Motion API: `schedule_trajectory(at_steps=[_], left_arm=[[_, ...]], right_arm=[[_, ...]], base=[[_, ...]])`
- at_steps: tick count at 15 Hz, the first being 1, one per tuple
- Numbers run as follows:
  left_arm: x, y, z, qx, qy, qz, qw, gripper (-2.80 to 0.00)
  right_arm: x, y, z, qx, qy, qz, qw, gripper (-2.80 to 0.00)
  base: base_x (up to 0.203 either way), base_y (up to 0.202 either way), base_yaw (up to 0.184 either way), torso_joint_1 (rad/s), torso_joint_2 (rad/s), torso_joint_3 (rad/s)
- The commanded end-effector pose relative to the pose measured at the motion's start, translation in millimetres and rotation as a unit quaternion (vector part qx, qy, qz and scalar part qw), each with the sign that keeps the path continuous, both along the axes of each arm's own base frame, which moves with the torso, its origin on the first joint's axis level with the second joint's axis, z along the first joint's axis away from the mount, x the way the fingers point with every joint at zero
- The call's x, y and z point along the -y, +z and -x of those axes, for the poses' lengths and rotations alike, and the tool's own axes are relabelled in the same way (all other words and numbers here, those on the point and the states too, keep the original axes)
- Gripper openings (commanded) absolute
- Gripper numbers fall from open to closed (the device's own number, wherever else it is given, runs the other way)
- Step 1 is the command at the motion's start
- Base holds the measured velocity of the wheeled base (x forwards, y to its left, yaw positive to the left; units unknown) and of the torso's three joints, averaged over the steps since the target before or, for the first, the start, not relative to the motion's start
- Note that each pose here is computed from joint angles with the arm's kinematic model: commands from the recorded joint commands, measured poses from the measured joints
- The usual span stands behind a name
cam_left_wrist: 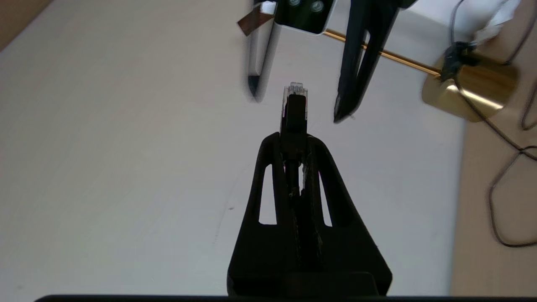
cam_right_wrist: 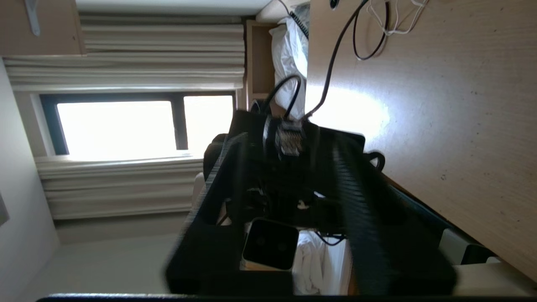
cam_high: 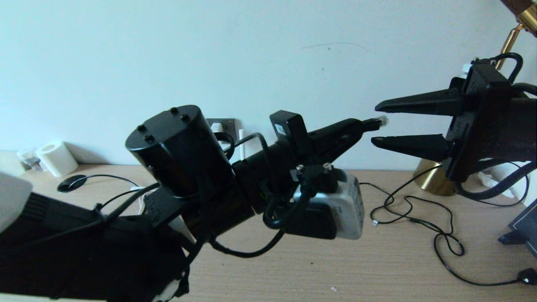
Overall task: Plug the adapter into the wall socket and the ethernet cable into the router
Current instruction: Hand it to the other hand, then align cable and router interface
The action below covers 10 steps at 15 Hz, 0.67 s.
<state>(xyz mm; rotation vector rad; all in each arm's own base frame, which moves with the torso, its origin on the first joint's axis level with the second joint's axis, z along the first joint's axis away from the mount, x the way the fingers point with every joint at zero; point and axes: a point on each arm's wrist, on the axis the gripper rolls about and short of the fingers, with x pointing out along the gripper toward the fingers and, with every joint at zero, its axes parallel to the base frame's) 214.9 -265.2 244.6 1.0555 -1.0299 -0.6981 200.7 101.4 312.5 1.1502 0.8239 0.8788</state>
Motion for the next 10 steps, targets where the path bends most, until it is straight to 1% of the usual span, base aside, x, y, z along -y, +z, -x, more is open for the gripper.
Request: schedule_trajectory(at_steps=[1,2,3,4,5,6,7,8,9,10], left_arm=[[-6,2,2,-0.011,0.003,0.008,0.9999,-2.8],[-12,3,1,-0.045,0.015,0.027,0.9985,-2.8],[-19,4,0,-0.097,0.047,0.064,0.9921,-2.8],[-25,5,0,-0.154,0.088,0.112,0.9778,-2.8],[-30,7,0,-0.207,0.121,0.166,0.9567,-2.8],[-35,8,0,-0.26,0.14,0.223,0.9291,-2.8],[-42,9,-2,-0.301,0.157,0.268,0.9019,-2.8],[-51,10,-5,-0.331,0.173,0.298,0.8785,-2.8],[-62,8,-11,-0.361,0.19,0.326,0.853,-2.8],[-71,3,-16,-0.387,0.207,0.348,0.8282,-2.8]], right_arm=[[0,0,0,-0.001,-0.004,-0.001,1.0,0.0],[1,0,1,0.008,-0.017,0.004,1.0,0.0],[4,-2,3,0.034,-0.034,0.022,0.999,0.0],[6,-7,6,0.072,-0.054,0.053,0.995,0.0],[8,-13,9,0.113,-0.077,0.093,0.986,0.0],[11,-24,12,0.165,-0.116,0.159,0.966,0.0],[15,-35,15,0.21,-0.16,0.236,0.935,0.0],[18,-46,19,0.247,-0.194,0.317,0.895,0.0],[23,-60,27,0.281,-0.214,0.394,0.848,0.0],[29,-64,42,0.321,-0.227,0.428,0.814,0.0]], base=[[0.0,0.0,0.0,0.0,0.0,0.0],[0.0,0.0,0.0,0.0,0.0,0.0],[0.0,0.0,0.0,0.0,0.0,0.0],[0.0,0.0,0.0,0.0,0.0,0.0],[0.0,0.0,0.0,0.0,0.0,0.0],[0.0,0.0,0.0,0.0,0.0,0.0],[0.0,0.0,0.0,0.0,0.0,0.0],[0.0,0.0,0.0,0.0,0.0,0.0],[0.0,0.0,0.0,0.0,0.0,0.0],[0.0,0.0,0.0,0.0,0.0,0.0]])
